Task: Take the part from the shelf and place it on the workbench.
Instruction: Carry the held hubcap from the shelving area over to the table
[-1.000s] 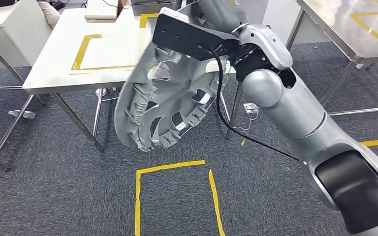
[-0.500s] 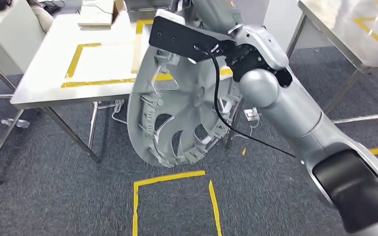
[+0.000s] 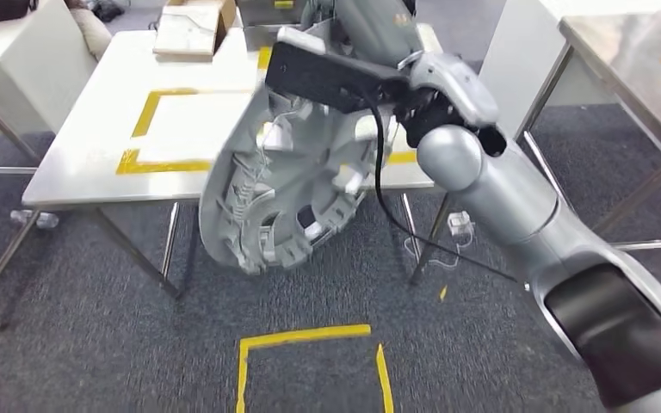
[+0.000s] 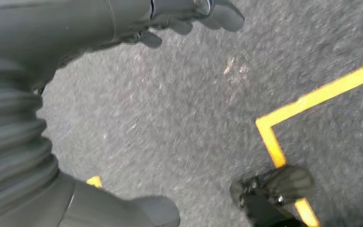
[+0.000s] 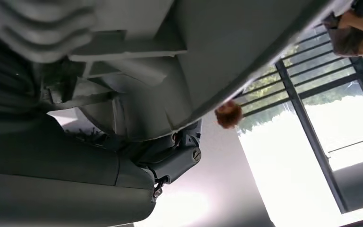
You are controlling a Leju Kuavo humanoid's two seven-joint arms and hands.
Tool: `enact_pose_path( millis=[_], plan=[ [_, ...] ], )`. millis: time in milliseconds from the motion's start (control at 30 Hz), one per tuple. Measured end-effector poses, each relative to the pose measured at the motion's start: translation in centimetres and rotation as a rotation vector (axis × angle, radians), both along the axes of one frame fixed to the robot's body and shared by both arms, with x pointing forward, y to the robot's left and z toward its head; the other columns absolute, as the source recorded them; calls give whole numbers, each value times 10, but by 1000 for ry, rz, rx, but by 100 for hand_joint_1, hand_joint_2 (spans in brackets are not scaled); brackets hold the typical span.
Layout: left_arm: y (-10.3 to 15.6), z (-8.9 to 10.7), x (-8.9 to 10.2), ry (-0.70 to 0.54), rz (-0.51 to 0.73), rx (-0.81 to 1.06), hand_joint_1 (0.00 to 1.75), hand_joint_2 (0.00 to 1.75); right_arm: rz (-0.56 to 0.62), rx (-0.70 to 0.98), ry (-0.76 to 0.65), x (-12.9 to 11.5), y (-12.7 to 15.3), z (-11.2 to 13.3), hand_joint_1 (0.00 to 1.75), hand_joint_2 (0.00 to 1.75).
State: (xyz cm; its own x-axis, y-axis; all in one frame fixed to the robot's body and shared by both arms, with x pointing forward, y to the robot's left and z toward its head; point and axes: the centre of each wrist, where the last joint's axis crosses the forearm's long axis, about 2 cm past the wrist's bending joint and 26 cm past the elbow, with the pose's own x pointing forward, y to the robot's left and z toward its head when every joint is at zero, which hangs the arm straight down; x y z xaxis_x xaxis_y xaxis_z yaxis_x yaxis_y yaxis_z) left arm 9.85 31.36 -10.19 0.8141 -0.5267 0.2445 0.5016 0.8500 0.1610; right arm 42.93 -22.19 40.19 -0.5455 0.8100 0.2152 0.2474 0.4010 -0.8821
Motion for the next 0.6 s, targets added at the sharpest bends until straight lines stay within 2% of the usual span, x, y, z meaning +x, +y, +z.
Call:
enact_pose_path(
  millis=[167, 500, 600],
  plan=[
    [0, 1, 5, -12, -3, 1, 0, 175, 1, 3, -16, -1, 0, 5, 175, 175],
    [1, -2, -8, 19, -4, 3, 0, 175, 3, -4, 7, 0, 1, -3, 175, 175],
    [1, -1, -3, 4, -6, 0, 0, 175, 4, -2, -8, 0, 1, 3, 175, 175]
  ],
)
